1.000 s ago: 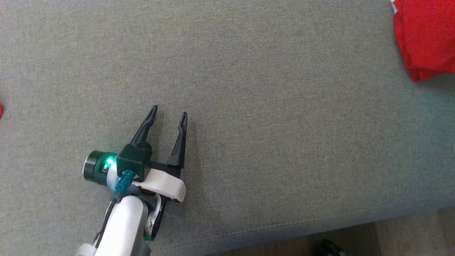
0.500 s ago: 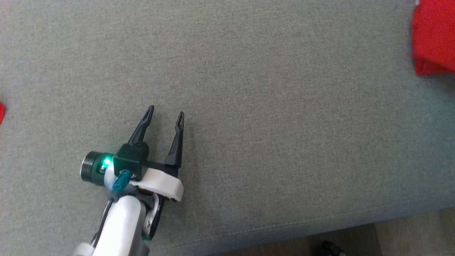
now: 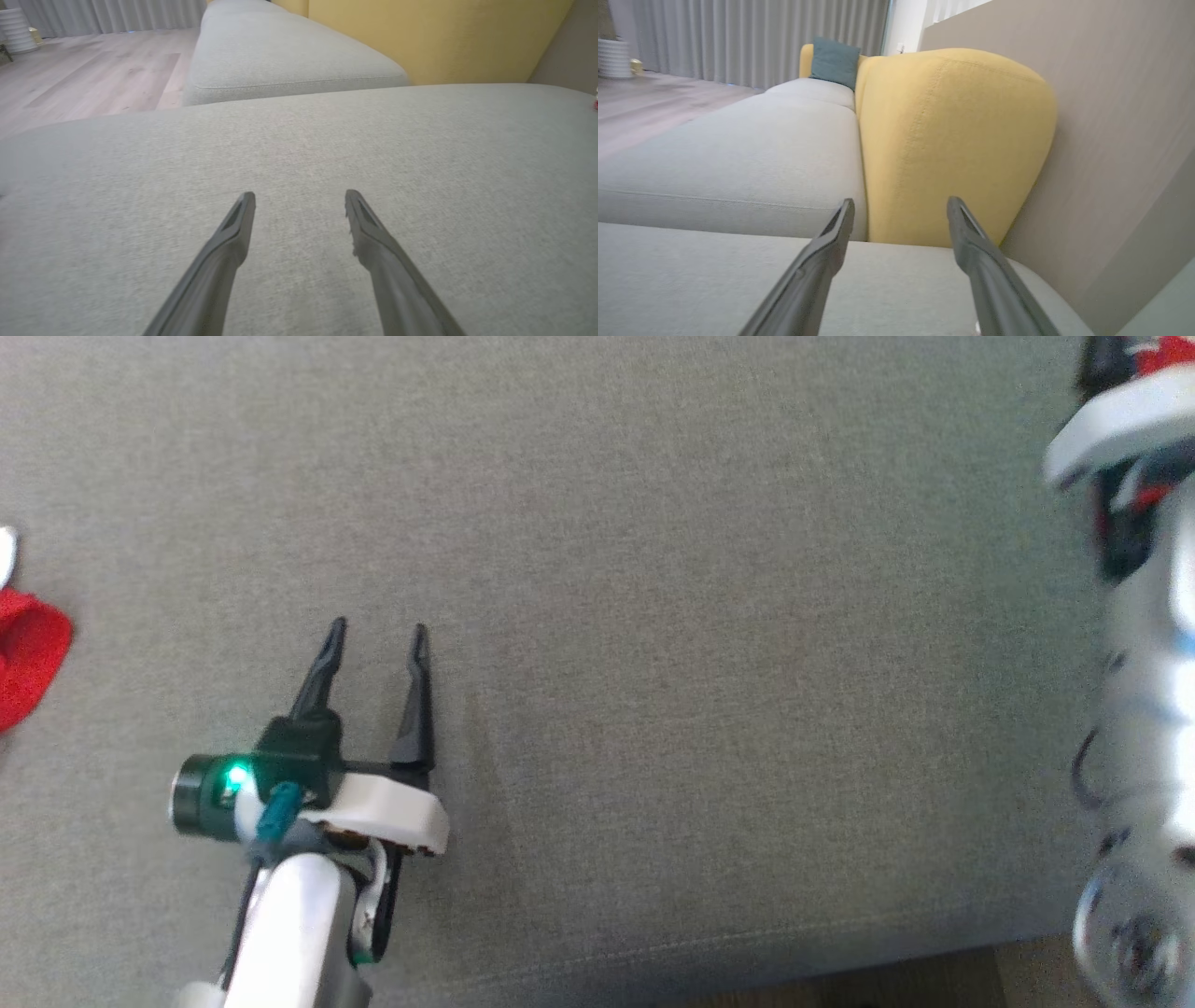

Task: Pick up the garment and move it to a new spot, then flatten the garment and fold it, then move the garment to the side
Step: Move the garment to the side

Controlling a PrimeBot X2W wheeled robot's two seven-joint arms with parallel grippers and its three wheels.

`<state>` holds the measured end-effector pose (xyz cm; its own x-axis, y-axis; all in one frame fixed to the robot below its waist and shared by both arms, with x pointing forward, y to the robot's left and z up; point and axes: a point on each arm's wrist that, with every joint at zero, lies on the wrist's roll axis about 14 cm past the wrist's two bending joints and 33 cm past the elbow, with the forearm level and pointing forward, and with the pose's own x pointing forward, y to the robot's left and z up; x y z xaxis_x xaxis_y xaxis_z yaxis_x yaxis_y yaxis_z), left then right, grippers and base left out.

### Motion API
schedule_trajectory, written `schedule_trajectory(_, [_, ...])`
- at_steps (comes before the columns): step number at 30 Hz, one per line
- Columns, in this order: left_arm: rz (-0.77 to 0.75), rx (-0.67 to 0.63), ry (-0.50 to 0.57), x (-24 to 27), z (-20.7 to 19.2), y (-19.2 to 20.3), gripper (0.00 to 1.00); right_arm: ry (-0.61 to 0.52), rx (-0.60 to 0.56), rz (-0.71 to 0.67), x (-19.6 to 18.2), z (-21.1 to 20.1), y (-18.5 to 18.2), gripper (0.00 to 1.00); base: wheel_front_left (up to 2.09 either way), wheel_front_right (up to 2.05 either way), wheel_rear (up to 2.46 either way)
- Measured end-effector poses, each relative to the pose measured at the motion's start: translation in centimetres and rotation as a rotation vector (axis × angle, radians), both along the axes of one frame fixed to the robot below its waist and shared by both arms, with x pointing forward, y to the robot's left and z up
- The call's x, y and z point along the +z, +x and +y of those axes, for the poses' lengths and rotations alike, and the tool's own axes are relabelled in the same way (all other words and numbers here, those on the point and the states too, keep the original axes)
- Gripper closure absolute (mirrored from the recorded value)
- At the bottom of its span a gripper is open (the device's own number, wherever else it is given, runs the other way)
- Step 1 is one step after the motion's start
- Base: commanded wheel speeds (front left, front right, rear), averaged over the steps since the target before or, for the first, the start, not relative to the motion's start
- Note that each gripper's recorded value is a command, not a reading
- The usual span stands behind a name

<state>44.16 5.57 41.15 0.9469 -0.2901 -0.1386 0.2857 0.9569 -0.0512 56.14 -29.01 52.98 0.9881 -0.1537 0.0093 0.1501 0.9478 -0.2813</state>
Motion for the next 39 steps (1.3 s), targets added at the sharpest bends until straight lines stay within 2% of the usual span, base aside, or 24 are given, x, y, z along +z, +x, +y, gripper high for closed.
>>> schedule_trajectory(9, [-0.012, 0.171, 0.036, 1.3, 5.4, -1.4, 0.00, 0.203, 0.176, 0.078, -5.9, 8.5, -5.2, 0.00, 0.00, 0.00, 0.00])
schedule_trajectory(19, [-0.030, 0.318, 0.061, 2.9, 10.1, -4.6, 0.00, 0.358, 0.280, 0.115, -7.6, 13.7, -10.9, 0.00, 0.00, 0.00, 0.00])
schedule_trajectory(25, [-0.034, 0.372, 0.070, 3.3, 11.7, -6.7, 0.00, 0.403, 0.304, 0.091, -6.8, 14.7, -13.5, 0.00, 0.00, 0.00, 0.00])
schedule_trajectory(32, [-0.045, 0.409, 0.074, 3.8, 12.8, -8.6, 0.00, 0.460, 0.277, 0.088, -7.0, 14.2, -16.1, 0.00, 0.00, 0.00, 0.00])
schedule_trajectory(39, [-0.044, 0.416, 0.070, 3.8, 13.0, -9.6, 0.00, 0.469, 0.274, 0.092, -7.2, 14.2, -17.2, 0.00, 0.00, 0.00, 0.00])
